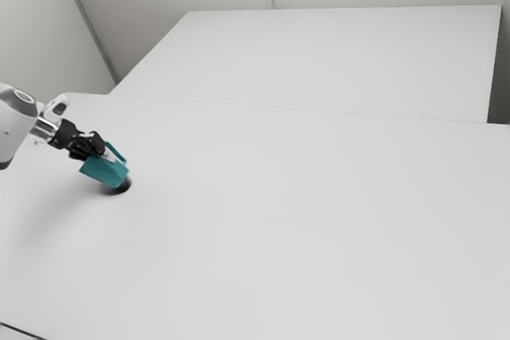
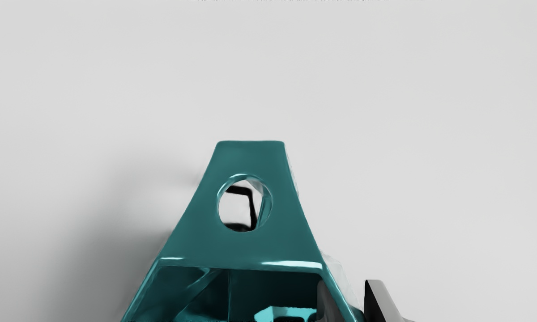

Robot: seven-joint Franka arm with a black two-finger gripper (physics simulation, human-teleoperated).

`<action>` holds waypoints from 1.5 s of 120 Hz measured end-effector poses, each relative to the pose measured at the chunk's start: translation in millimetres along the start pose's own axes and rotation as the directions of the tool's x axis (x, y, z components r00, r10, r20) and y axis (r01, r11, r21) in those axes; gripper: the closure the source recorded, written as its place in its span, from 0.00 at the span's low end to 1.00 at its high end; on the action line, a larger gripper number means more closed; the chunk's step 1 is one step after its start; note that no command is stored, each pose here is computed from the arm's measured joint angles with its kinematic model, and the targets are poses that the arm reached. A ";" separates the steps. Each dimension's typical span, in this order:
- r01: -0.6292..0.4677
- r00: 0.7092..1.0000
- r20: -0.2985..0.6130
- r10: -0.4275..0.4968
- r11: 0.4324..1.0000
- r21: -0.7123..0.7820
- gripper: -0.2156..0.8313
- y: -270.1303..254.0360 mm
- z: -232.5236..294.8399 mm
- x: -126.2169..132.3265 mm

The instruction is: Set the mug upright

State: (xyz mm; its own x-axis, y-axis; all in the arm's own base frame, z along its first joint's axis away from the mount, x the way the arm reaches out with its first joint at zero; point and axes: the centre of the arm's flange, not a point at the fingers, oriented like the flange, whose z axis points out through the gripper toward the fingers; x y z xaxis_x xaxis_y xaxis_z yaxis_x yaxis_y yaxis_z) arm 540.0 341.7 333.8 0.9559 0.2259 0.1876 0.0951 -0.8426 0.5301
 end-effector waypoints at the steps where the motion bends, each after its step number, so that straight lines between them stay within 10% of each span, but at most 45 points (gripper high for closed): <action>1: -0.001 1.000 0.000 0.001 1.000 0.000 0.89 0.6 0.3 0.3; 36: -0.128 0.989 0.079 0.121 0.988 0.084 0.91 69.0 4.7 18.5; 78: -0.343 0.928 0.297 0.226 0.830 0.439 0.93 218.8 27.2 3.4; 151: -0.041 0.987 0.152 -0.061 0.809 0.586 0.95 326.0 124.8 -66.6; 180: 0.183 0.963 0.044 -0.264 0.768 0.614 0.95 275.8 127.1 -58.6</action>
State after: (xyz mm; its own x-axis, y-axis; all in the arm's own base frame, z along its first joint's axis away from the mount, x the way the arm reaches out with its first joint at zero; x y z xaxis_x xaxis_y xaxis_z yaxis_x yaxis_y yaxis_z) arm 545.6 34.0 363.8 0.9081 0.4187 0.0045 0.4181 -0.9060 -0.0660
